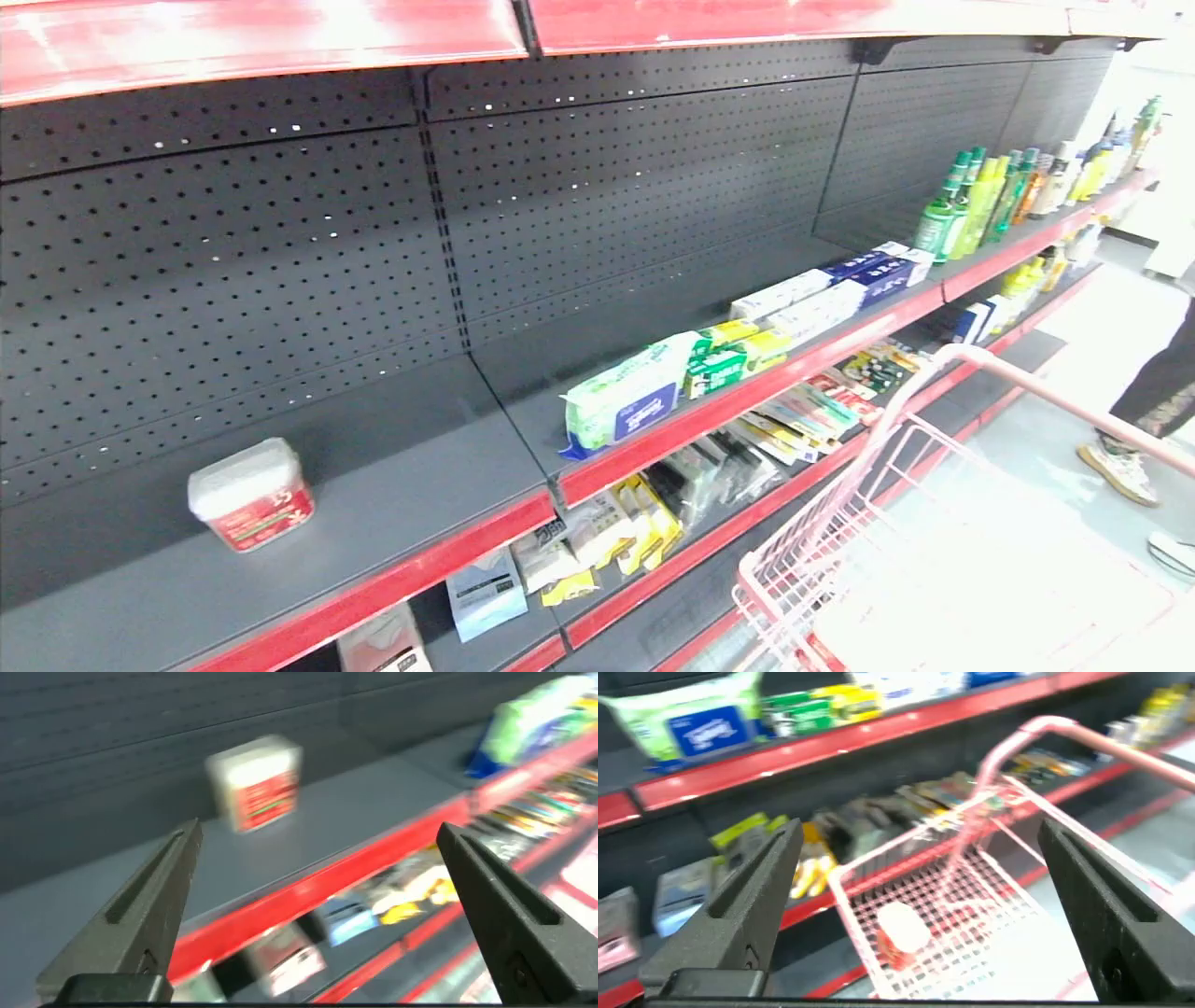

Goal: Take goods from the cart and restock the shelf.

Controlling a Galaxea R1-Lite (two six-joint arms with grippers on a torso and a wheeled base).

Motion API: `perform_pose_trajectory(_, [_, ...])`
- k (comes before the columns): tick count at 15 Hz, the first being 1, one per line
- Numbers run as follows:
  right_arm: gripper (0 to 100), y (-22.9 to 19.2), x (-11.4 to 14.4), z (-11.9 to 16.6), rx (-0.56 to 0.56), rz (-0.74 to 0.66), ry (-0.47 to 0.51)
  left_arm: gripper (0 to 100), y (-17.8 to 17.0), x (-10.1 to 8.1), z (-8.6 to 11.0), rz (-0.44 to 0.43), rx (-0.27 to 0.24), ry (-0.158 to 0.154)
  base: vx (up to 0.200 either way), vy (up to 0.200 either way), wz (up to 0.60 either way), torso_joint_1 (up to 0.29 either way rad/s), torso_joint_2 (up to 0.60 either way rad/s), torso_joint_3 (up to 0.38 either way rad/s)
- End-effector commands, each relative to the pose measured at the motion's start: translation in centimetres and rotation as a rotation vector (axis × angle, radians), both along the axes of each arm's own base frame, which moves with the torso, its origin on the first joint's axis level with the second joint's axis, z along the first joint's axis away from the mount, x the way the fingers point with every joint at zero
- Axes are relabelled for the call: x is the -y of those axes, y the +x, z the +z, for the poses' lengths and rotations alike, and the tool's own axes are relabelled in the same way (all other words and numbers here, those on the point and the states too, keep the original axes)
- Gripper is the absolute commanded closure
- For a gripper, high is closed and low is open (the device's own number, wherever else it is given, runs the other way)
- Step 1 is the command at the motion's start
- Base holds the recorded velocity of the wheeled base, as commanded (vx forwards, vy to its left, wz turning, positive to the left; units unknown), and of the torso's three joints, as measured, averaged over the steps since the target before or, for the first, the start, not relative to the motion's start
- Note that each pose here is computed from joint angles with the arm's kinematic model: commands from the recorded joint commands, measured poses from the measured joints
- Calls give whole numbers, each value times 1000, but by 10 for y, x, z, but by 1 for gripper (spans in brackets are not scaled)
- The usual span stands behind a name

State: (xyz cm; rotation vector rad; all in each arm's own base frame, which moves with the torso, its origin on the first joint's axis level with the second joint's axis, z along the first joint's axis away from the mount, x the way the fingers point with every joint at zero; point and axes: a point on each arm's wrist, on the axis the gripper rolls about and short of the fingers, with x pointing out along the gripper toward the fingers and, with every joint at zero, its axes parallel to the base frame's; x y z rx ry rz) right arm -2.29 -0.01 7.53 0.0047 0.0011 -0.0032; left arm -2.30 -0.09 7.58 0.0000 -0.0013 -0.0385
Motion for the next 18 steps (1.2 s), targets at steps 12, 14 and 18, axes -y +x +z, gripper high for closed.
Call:
perform_pose_trajectory(12, [0, 0, 0, 0, -4, 6, -5, 0, 0, 0, 0, 0, -1, 0, 0, 0, -350, 1, 0, 2])
perform_pose_trajectory(14, [0, 1, 0, 1, -7, 3, -18, 0, 0, 0, 0, 0, -1, 0, 0, 0, 0, 0, 0, 0])
perform_pose_trajectory(18, [0, 0, 0, 1, 6, 3, -46, 0, 0, 0, 0, 0, -1, 0, 0, 0, 0, 0, 0, 0])
